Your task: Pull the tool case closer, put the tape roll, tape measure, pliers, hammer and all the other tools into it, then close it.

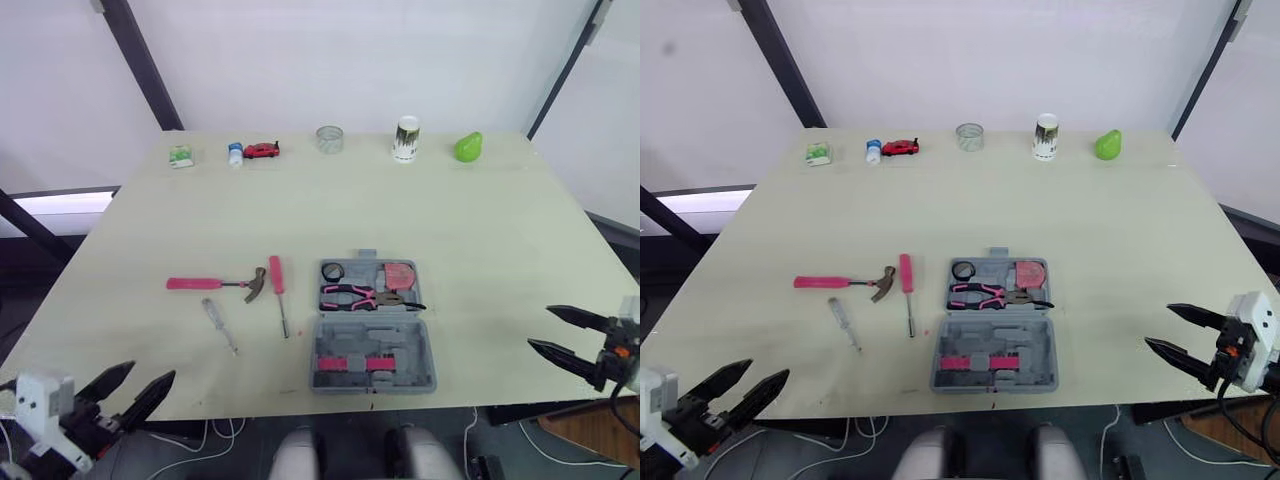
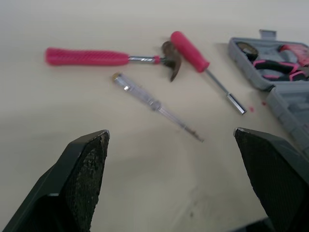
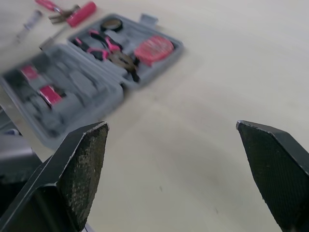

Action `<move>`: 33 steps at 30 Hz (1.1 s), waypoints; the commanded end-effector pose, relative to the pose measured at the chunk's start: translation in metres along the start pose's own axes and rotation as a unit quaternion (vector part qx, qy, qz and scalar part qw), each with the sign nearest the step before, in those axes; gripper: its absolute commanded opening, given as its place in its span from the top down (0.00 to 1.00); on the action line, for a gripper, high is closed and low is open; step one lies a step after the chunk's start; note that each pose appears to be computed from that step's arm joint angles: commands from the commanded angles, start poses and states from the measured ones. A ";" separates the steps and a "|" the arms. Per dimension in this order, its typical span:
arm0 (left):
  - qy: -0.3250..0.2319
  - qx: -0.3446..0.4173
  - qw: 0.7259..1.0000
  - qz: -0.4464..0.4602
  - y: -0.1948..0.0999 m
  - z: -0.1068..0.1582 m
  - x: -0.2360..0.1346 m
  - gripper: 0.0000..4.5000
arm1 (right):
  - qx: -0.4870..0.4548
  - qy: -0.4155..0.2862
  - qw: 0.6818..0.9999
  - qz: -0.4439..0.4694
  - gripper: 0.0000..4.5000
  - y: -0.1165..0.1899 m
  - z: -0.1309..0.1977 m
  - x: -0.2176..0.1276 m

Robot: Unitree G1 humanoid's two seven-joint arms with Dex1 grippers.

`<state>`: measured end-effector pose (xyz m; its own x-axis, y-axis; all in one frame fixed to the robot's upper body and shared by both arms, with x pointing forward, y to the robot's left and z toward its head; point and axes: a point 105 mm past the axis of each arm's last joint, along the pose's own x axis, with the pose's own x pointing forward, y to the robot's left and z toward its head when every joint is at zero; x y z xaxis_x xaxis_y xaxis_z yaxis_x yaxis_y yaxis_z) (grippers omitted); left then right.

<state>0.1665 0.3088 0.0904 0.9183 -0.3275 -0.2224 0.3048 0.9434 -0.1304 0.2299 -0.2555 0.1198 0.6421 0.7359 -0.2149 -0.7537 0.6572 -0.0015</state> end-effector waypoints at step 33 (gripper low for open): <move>0.050 -0.065 0.955 0.284 -0.014 0.021 0.107 0.02 | -0.097 -0.077 0.950 0.286 0.01 0.072 0.082 0.092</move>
<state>0.2639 0.2596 0.0844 0.8911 0.2096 -0.4025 -0.2668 0.9595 -0.0910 0.2472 -0.1288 0.1704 0.1339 0.9858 -0.1014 -0.9899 0.1282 -0.0609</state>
